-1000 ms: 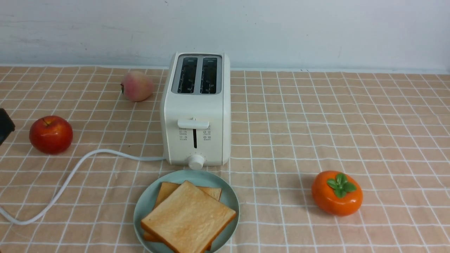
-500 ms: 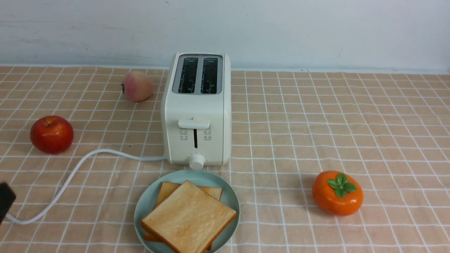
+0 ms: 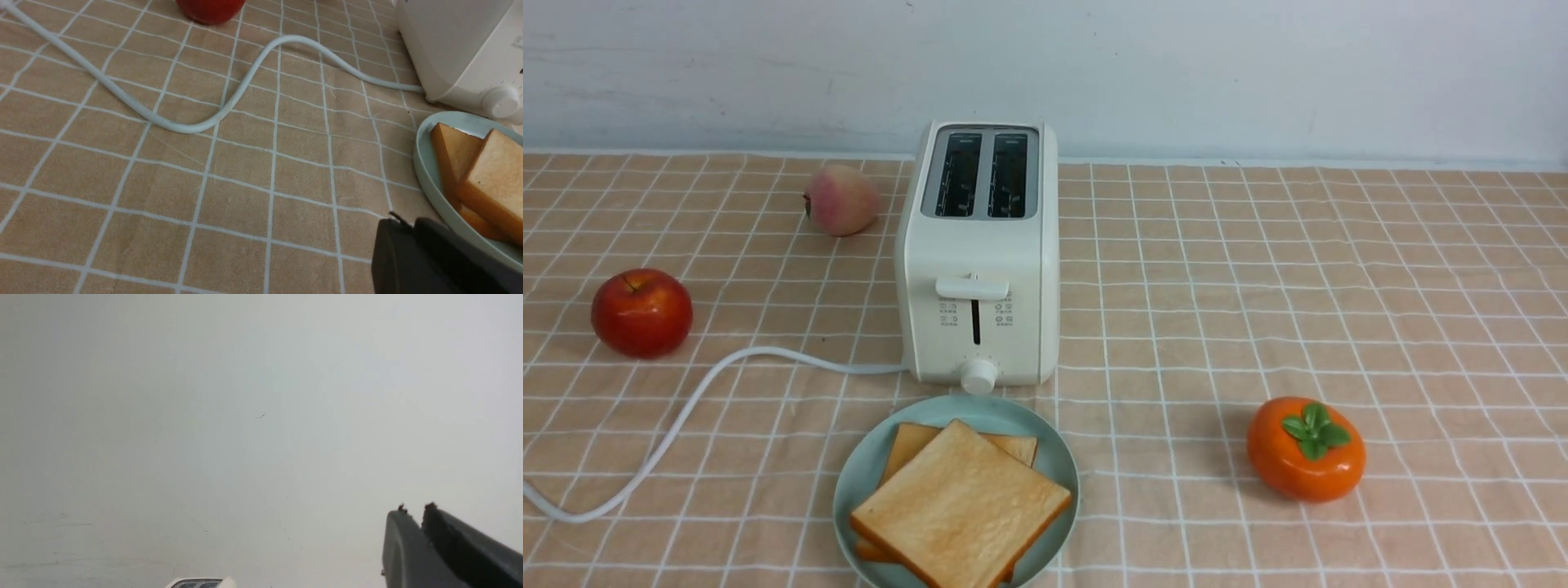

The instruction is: Take toasted bread from bread machine on light coffee tablecloth place on plate.

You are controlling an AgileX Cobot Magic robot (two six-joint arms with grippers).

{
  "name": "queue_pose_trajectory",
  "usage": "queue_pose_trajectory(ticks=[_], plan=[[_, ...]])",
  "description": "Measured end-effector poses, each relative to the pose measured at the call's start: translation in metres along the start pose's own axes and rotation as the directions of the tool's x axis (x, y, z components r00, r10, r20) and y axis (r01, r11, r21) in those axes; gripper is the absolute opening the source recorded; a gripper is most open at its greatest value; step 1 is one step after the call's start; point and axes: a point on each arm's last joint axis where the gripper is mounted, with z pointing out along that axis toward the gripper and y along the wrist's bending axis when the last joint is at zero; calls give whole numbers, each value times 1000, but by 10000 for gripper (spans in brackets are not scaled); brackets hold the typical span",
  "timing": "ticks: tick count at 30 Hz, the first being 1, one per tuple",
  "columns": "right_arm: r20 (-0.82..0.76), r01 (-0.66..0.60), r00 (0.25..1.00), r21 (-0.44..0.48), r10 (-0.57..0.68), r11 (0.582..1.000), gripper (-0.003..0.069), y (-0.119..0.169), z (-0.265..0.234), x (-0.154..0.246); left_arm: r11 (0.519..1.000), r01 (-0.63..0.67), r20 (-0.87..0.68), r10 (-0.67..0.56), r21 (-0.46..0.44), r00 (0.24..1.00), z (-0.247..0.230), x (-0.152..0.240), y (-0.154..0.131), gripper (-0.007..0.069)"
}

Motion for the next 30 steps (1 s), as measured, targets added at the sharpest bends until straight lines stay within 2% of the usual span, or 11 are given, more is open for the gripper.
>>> queue_pose_trajectory(ticks=[24,30], plan=[[0,0,1000,0,0,1000,105,0,0,0,1000,0,-1,0,0,1000,0,0,0,71],[55,209,976,14,-209,978,111,0,0,-5,1000,0,-1,0,0,1000,0,0,0,73]])
